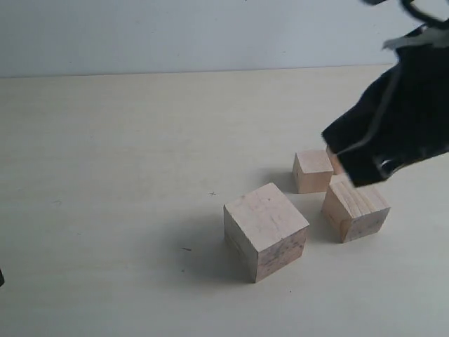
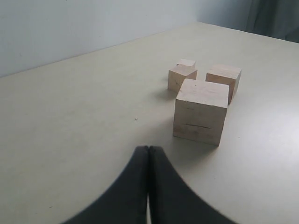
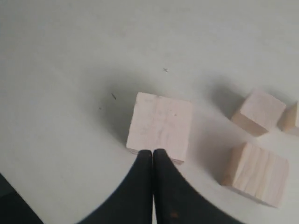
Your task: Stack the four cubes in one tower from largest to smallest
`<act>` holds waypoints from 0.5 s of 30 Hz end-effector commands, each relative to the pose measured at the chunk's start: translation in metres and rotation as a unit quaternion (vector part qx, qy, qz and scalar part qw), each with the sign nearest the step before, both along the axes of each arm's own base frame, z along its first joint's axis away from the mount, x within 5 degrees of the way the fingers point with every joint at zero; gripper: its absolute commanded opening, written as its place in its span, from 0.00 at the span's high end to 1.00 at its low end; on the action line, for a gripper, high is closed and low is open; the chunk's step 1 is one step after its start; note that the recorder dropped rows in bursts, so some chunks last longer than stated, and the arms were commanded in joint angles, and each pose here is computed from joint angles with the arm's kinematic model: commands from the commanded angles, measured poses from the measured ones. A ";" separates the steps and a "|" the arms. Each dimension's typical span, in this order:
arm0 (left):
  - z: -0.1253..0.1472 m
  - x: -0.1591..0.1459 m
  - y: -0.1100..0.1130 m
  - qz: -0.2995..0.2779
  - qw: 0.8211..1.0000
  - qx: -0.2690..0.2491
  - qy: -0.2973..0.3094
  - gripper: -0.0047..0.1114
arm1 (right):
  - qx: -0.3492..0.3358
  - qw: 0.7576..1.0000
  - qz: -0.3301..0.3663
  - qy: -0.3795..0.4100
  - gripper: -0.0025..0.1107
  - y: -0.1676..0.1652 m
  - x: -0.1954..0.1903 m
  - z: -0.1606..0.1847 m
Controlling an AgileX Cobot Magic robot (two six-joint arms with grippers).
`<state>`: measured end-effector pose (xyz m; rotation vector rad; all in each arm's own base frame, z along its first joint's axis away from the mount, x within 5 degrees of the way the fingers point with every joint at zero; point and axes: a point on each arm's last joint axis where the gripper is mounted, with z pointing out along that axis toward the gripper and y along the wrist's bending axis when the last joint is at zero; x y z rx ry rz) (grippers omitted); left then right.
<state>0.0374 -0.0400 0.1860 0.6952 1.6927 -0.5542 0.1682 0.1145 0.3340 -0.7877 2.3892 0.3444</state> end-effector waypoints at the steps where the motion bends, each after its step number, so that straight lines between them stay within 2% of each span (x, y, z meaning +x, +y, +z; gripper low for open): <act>1: -0.001 0.000 0.000 0.001 1.000 -0.003 0.000 0.96 | -0.019 0.997 0.073 -0.015 0.98 0.032 -0.002 -0.010; 4: -0.001 0.000 0.000 0.001 1.000 -0.003 0.000 0.96 | -0.012 0.998 0.068 -0.005 0.98 0.039 0.001 -0.014; 11: -0.001 0.000 0.000 0.000 1.000 -0.002 -0.001 0.96 | -0.008 0.997 -0.065 0.046 0.98 0.042 0.019 -0.032; 15: -0.001 0.000 0.000 0.000 1.000 -0.002 -0.001 0.96 | -0.039 0.993 -0.075 0.085 0.86 0.047 0.025 -0.050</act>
